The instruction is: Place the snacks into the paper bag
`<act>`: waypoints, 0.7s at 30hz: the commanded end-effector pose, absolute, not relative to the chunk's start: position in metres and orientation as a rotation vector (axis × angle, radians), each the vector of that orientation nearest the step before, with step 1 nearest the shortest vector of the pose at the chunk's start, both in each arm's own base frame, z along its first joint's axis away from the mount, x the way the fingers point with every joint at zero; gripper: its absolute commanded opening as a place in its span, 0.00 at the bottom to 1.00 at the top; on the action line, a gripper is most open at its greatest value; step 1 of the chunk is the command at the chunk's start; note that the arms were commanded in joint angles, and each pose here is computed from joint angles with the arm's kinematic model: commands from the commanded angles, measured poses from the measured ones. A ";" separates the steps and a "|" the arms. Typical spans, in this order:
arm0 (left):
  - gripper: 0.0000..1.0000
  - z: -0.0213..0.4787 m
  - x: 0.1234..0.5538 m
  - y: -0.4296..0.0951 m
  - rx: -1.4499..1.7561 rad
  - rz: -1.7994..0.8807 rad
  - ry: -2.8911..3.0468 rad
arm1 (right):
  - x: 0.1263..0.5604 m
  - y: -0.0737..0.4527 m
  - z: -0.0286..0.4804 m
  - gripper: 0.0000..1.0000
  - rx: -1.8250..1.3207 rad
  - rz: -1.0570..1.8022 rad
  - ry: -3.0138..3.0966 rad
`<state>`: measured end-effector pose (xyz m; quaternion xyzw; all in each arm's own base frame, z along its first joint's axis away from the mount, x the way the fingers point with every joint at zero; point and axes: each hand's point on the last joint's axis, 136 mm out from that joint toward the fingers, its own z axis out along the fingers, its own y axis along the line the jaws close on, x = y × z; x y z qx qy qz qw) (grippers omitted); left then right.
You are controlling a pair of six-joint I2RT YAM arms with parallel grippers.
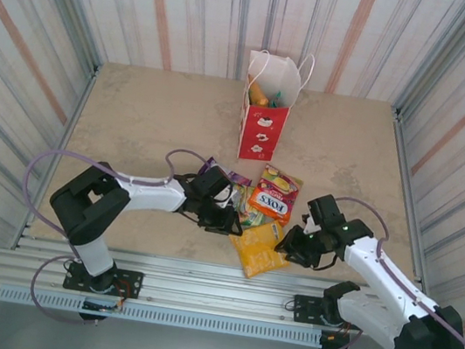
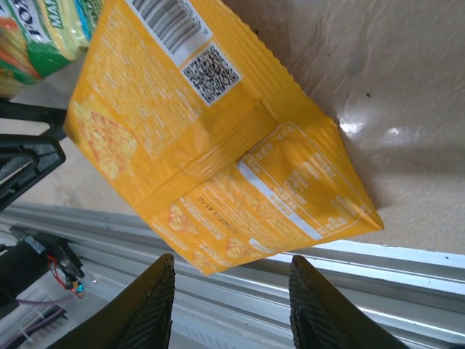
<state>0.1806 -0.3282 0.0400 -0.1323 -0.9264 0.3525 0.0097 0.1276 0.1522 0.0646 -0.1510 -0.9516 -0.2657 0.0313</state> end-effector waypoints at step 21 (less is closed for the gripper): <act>0.40 0.069 0.175 -0.366 -0.454 1.470 -2.701 | 0.151 0.171 0.018 0.34 -0.613 -0.877 -2.921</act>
